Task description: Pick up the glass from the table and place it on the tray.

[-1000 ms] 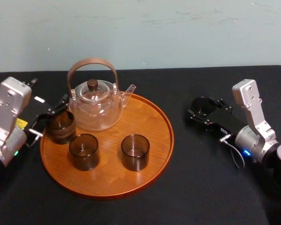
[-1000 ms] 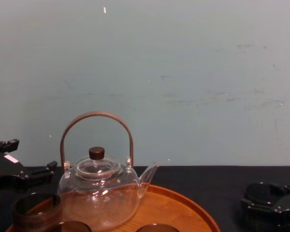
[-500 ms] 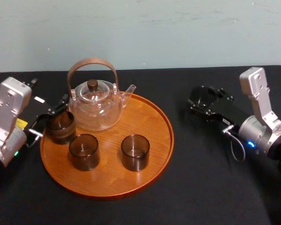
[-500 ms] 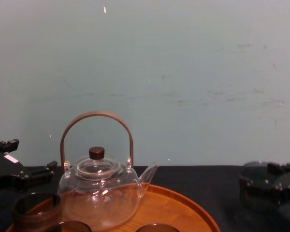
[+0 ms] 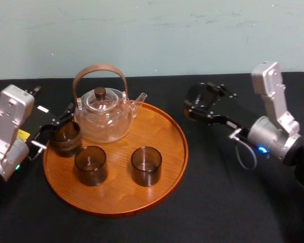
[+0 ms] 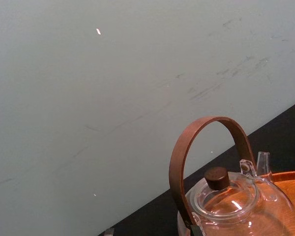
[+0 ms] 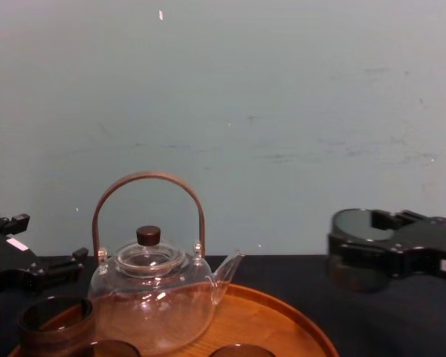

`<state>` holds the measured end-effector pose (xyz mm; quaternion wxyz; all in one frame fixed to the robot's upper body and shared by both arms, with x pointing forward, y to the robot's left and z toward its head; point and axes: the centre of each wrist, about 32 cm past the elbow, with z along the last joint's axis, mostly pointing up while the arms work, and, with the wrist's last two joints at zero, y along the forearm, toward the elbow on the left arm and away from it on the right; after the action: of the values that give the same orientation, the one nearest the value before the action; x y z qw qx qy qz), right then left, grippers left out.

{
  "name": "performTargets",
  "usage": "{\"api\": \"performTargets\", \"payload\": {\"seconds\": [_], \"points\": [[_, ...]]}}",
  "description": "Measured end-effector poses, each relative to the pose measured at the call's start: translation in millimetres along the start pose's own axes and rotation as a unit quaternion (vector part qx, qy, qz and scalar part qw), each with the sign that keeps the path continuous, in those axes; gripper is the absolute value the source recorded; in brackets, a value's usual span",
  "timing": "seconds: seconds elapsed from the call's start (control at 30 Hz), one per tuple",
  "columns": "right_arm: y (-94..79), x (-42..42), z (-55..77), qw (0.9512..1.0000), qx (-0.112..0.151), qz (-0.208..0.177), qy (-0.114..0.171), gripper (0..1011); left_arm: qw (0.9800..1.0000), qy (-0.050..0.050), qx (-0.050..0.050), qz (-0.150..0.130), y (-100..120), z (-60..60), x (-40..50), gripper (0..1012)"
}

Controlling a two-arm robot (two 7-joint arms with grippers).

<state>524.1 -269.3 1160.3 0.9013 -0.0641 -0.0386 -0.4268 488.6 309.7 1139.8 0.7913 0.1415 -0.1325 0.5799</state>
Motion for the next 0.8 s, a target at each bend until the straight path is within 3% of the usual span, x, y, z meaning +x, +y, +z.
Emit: {"api": "performTargets", "payload": {"seconds": [0.43, 0.8], "points": [[28.7, -27.4, -1.3, 0.9981, -0.006, 0.061, 0.000, 916, 1.0000, 0.000, 0.000, 0.000, 0, 0.0, 0.0, 1001], [44.7, -30.3, -15.6, 0.9968, -0.031, 0.072, 0.016, 916, 1.0000, 0.000, 0.000, 0.000, 0, 0.0, 0.0, 1001]]}}
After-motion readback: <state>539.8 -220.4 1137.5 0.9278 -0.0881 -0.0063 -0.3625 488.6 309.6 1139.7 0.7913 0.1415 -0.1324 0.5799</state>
